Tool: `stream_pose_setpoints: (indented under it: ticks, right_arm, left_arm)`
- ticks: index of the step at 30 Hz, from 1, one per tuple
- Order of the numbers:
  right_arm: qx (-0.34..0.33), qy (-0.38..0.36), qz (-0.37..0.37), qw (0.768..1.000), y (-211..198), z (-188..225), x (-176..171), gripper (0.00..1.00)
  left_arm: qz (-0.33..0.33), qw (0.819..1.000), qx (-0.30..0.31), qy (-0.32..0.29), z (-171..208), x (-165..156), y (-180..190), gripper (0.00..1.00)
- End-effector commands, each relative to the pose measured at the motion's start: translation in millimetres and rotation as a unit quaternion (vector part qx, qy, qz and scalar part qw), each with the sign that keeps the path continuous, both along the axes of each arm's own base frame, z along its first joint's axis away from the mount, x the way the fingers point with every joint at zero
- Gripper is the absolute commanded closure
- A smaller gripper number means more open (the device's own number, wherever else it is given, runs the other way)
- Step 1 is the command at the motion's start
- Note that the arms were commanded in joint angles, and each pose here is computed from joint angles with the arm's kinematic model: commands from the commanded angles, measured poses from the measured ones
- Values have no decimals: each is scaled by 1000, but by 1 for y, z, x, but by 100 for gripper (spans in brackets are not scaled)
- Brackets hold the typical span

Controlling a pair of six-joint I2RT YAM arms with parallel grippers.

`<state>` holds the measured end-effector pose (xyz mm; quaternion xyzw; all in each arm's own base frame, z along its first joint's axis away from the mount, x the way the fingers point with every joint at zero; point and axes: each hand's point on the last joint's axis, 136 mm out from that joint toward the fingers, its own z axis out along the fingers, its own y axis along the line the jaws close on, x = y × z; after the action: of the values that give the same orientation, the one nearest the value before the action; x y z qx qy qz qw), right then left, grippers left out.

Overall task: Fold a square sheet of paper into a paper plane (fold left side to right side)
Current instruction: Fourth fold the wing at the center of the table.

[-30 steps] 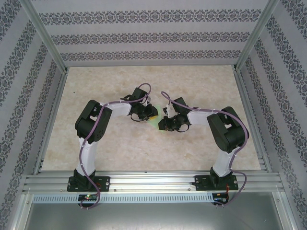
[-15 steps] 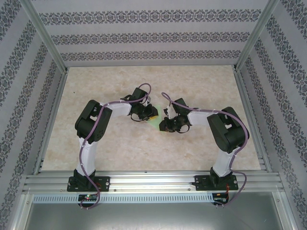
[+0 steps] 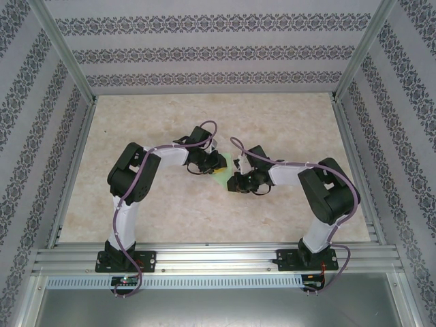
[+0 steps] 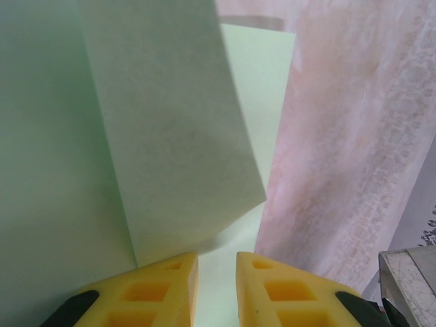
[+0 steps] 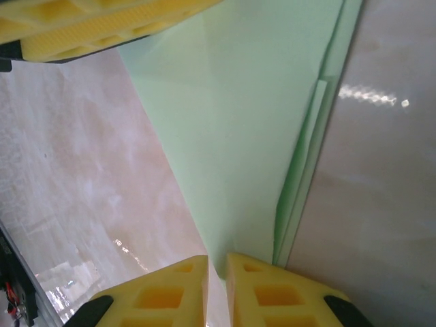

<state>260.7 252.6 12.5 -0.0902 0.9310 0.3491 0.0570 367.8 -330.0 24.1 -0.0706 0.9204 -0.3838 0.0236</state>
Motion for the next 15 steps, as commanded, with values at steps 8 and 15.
stream_pose_setpoints:
  ticks: [8,15]
  right_arm:
    - [-94,146,9,985,-38,-40,-85,83]
    - [-96,146,12,985,-39,-36,-90,83]
  left_arm:
    - [20,996,83,28,-48,-6,29,76]
    - [21,996,85,31,-50,-6,29,76]
